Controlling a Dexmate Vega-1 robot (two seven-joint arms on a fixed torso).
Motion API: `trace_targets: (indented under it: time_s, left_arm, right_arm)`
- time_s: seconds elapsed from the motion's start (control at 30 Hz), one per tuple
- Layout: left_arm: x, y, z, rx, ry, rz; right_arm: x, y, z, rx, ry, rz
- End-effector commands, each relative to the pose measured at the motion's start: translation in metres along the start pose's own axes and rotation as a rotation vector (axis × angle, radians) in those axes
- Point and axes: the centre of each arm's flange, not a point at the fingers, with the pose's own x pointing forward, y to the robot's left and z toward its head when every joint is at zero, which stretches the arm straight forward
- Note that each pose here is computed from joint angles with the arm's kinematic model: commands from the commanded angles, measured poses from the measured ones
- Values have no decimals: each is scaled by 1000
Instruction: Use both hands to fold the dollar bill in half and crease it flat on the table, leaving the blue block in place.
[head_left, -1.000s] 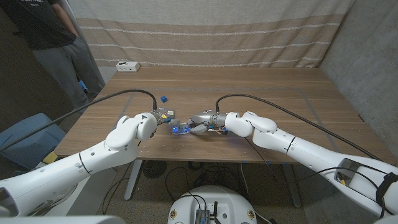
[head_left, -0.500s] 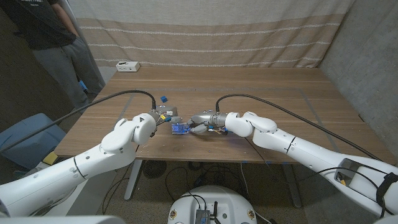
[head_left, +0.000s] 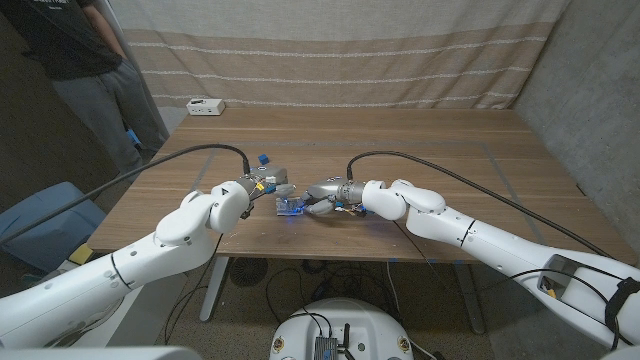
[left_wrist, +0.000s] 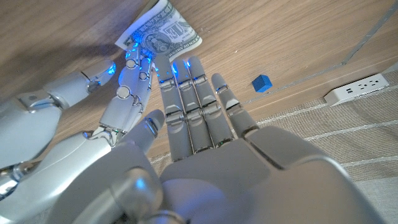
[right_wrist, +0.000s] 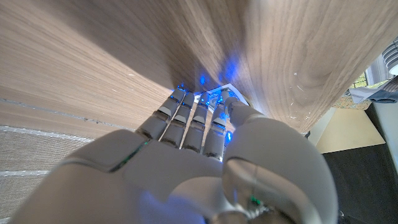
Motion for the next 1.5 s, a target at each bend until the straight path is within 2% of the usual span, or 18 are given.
trace_targets:
  time_s: [0.03,0.63,1.07,1.5]
  left_arm:
    - [3,-3,0,33,33,-61]
    - [14,-15,3,69,65,-154]
    - [20,-21,3,91,116,-244]
    - [22,-21,2,88,109,-230]
  right_arm:
    - [1,0,2,2,-3,3]
    - [0,1,0,15,-5,2]
    - [1,0,-2,17,-10,-5]
    - [2,0,-3,19,-8,0]
